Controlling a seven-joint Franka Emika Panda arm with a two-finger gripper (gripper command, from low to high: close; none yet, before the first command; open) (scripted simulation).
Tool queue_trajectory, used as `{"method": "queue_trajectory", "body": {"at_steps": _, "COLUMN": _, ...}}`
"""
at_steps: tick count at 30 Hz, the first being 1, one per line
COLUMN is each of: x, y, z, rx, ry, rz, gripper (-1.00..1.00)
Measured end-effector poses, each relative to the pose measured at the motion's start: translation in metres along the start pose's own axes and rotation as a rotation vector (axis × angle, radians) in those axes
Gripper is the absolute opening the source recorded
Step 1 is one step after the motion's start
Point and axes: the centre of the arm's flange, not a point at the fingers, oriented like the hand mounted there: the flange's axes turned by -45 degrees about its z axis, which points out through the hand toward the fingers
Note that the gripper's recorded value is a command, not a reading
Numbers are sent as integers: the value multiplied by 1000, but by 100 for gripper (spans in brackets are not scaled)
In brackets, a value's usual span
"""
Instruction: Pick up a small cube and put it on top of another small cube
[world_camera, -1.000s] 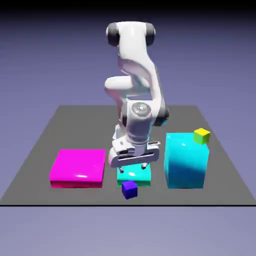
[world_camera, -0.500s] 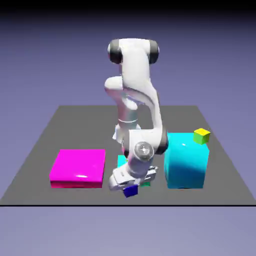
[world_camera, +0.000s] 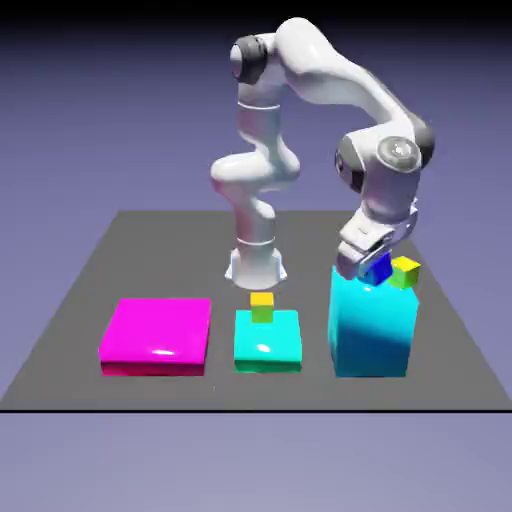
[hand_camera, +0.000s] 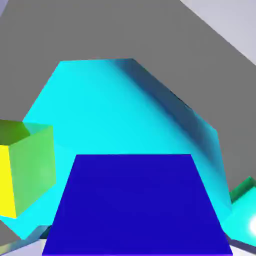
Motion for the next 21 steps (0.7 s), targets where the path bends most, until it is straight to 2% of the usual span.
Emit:
{"method": "queue_trajectory", "body": {"at_steps": 9, "x": 29, "y": -156, "z": -26, "rx": -448, "ry": -233, "rz": -714, "gripper": -100}}
{"method": "queue_trajectory", "body": {"at_steps": 11, "x": 37, "y": -180, "z": -19, "rx": -494, "ry": -256, "rz": -790, "gripper": -100}}
{"method": "queue_trajectory", "body": {"at_steps": 13, "x": 36, "y": -168, "z": -21, "rx": -487, "ry": -255, "rz": -769, "gripper": -100}}
{"method": "queue_trajectory", "body": {"at_steps": 15, "x": 29, "y": -131, "z": -27, "rx": -463, "ry": -249, "rz": -700, "gripper": -100}}
{"method": "queue_trajectory", "body": {"at_steps": 17, "x": 28, "y": -105, "z": 4, "rx": -457, "ry": -248, "rz": -679, "gripper": -100}}
{"method": "queue_trajectory", "body": {"at_steps": 18, "x": 32, "y": -113, "z": 21, "rx": -467, "ry": -250, "rz": -707, "gripper": -100}}
{"method": "queue_trajectory", "body": {"at_steps": 19, "x": 34, "y": -118, "z": 38, "rx": -473, "ry": -251, "rz": -729, "gripper": 100}}
{"method": "queue_trajectory", "body": {"at_steps": 21, "x": 31, "y": -103, "z": 36, "rx": -466, "ry": -250, "rz": -702, "gripper": 100}}
